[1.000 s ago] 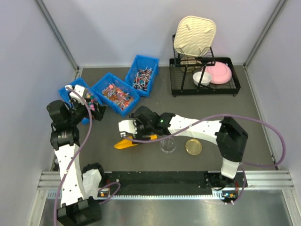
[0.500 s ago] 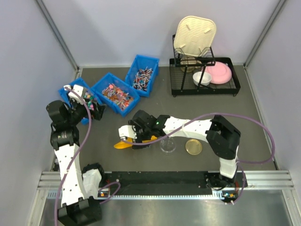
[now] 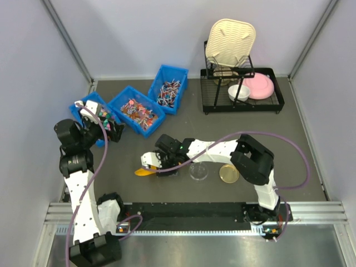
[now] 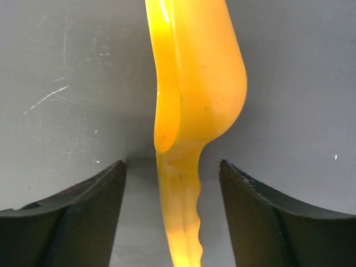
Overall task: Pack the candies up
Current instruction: Pick up the spatula from the center of the board.
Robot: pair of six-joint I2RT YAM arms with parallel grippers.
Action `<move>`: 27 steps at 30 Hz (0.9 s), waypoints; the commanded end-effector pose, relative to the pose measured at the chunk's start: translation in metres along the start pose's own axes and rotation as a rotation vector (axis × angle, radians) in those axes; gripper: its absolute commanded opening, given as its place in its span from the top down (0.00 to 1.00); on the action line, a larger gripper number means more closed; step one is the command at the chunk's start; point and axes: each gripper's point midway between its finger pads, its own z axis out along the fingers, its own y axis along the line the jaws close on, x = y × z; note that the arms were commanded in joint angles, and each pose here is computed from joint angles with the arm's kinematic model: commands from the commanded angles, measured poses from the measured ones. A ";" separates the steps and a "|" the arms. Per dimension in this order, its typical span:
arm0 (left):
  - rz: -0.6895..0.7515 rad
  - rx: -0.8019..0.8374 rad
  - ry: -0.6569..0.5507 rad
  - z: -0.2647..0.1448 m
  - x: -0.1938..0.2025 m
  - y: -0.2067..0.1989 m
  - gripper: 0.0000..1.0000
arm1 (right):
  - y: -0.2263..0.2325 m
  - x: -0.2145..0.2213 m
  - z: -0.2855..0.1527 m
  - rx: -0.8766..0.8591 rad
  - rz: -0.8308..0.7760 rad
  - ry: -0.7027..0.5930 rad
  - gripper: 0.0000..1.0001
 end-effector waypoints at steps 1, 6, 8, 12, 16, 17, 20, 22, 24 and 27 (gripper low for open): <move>0.028 0.007 -0.048 -0.003 -0.012 -0.002 0.01 | -0.007 -0.002 0.002 -0.020 0.013 -0.023 0.49; 0.031 0.020 -0.050 -0.003 -0.012 -0.004 0.01 | -0.013 0.009 -0.010 -0.035 0.035 -0.025 0.82; 0.042 0.062 -0.050 -0.003 -0.011 -0.011 0.01 | -0.018 0.013 -0.018 -0.031 0.051 -0.031 0.89; 0.067 0.126 -0.055 -0.005 -0.016 -0.022 0.01 | -0.037 0.022 -0.045 0.001 0.098 -0.066 1.00; 0.159 0.215 -0.056 -0.010 -0.027 -0.035 0.01 | -0.060 0.018 -0.089 0.061 0.136 -0.137 1.00; 0.152 0.249 -0.028 -0.012 -0.022 -0.042 0.01 | -0.058 0.016 -0.097 0.049 0.143 -0.155 1.00; 0.245 0.319 -0.040 -0.017 -0.030 -0.052 0.01 | -0.062 0.002 -0.130 0.065 0.160 -0.235 1.00; 0.261 0.398 -0.064 -0.018 -0.032 -0.062 0.01 | -0.062 -0.009 -0.149 0.066 0.183 -0.289 1.00; 0.271 0.540 -0.120 -0.023 -0.033 -0.083 0.01 | -0.062 -0.023 -0.172 0.058 0.207 -0.365 1.00; 0.276 0.723 -0.192 -0.033 -0.023 -0.108 0.01 | -0.060 -0.038 -0.192 0.047 0.228 -0.431 1.00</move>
